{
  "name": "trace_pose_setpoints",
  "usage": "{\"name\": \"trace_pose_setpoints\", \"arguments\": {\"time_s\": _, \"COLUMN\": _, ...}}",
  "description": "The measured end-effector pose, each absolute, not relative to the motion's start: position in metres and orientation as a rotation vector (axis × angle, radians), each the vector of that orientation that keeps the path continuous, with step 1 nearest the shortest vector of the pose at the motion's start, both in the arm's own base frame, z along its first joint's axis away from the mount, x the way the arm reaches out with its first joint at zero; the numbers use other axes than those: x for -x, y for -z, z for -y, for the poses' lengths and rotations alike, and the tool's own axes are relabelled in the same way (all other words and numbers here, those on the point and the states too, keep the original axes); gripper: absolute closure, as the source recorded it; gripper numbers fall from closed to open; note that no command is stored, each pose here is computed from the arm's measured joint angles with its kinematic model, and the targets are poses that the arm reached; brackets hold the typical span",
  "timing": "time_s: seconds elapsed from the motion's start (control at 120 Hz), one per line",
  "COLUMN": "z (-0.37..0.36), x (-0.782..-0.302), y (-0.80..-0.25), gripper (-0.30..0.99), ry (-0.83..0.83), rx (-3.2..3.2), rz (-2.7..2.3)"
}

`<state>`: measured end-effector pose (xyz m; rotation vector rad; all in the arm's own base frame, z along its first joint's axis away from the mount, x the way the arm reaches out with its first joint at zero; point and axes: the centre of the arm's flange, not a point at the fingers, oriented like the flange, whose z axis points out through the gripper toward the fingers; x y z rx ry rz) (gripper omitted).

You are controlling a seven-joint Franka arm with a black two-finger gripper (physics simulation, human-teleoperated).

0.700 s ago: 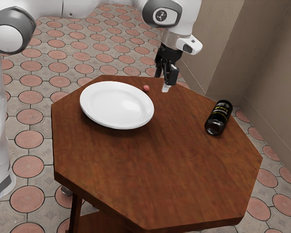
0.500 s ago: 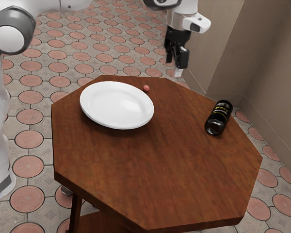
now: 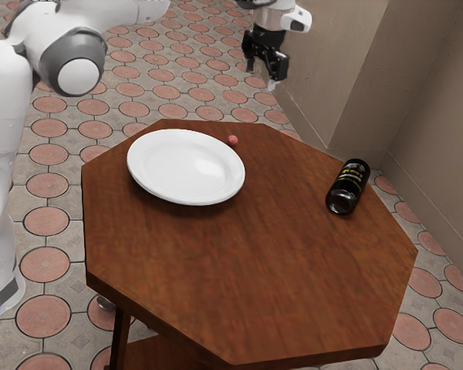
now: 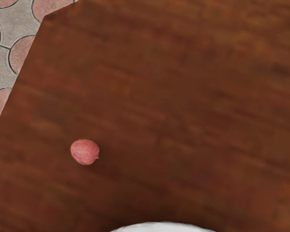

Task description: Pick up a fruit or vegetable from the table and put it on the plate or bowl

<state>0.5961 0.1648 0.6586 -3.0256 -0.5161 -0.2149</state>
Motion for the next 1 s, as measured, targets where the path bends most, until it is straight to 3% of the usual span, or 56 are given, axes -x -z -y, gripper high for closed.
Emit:
{"name": "trace_pose_setpoints", "arguments": {"time_s": 0.225, "z": -0.29, "x": -0.585, "y": -0.613, "gripper": 0.0, "ry": 0.138, "rx": 2.965, "rz": 0.852}}
{"name": "trace_pose_setpoints", "arguments": {"time_s": 0.383, "z": -0.334, "x": -0.586, "y": -0.576, "gripper": 0.0, "ry": 0.117, "rx": 2.968, "rz": 0.975}}
{"name": "trace_pose_setpoints", "arguments": {"time_s": 1.0, "z": -0.293, "x": -0.602, "y": -0.476, "gripper": 0.0, "ry": -0.037, "rx": 3.045, "rz": 0.935}}
